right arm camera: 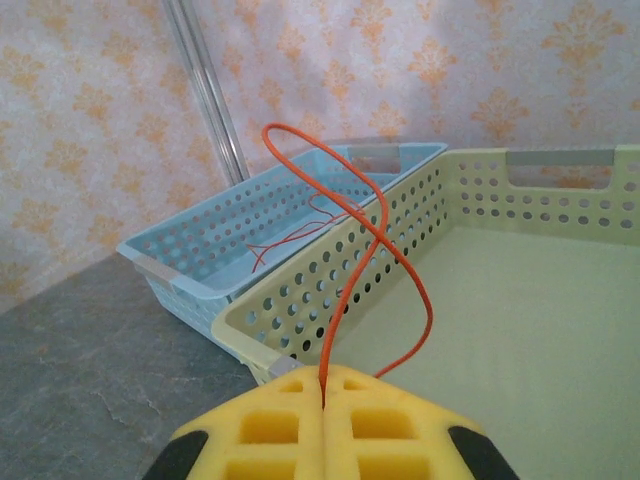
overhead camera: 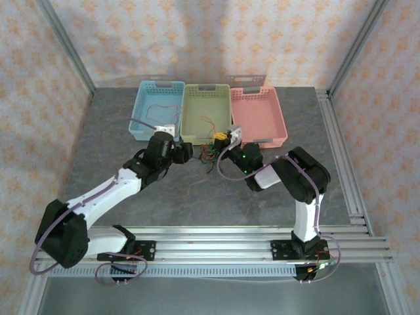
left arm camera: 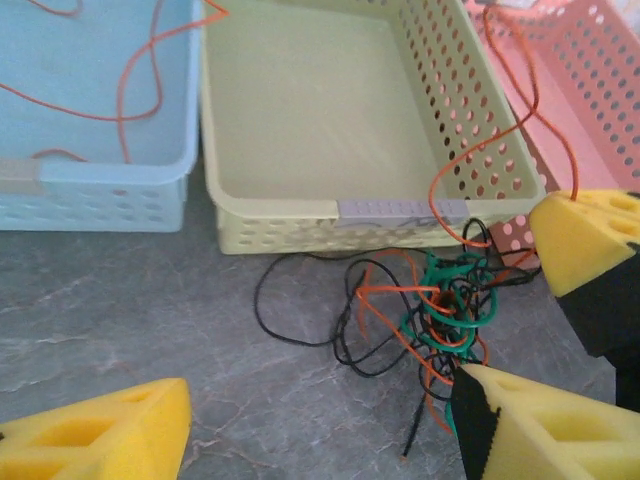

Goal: Untangle the cables

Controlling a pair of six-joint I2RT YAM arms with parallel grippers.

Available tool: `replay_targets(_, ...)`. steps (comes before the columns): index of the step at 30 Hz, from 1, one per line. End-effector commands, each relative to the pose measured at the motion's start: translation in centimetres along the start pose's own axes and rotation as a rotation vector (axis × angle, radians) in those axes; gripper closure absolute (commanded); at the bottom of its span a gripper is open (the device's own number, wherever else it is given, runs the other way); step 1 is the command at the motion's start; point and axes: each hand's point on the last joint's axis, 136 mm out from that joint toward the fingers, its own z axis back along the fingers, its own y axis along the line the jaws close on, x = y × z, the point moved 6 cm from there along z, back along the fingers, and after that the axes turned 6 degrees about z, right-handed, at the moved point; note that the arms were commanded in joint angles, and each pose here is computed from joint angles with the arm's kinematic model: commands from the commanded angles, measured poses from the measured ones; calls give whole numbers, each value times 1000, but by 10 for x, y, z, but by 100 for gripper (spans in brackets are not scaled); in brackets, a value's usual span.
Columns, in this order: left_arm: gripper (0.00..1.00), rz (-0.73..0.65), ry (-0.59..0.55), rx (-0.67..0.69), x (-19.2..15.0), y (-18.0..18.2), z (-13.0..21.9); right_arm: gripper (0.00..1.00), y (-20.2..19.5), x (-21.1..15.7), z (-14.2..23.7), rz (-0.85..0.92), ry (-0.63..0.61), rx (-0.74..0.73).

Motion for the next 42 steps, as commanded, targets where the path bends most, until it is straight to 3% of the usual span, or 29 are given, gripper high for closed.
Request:
replay_targets(1, 31, -67, 119, -47, -9, -17, -10, 100, -7, 15, -3, -68, -75, 5)
replay_targets(6, 35, -127, 225, -93, -23, -38, -26, 100, -10, 15, -5, -139, -72, 32)
replay_targets(23, 36, -94, 340, -161, -38, -51, -46, 97, 17, 46, -2, -265, -79, 303)
replay_targets(36, 48, -90, 410, -87, -41, -50, -61, 98, 20, 47, -4, -282, -72, 337)
replay_targets(42, 44, -73, 452, -77, -45, -52, -72, 100, 25, 50, -4, -289, -67, 377)
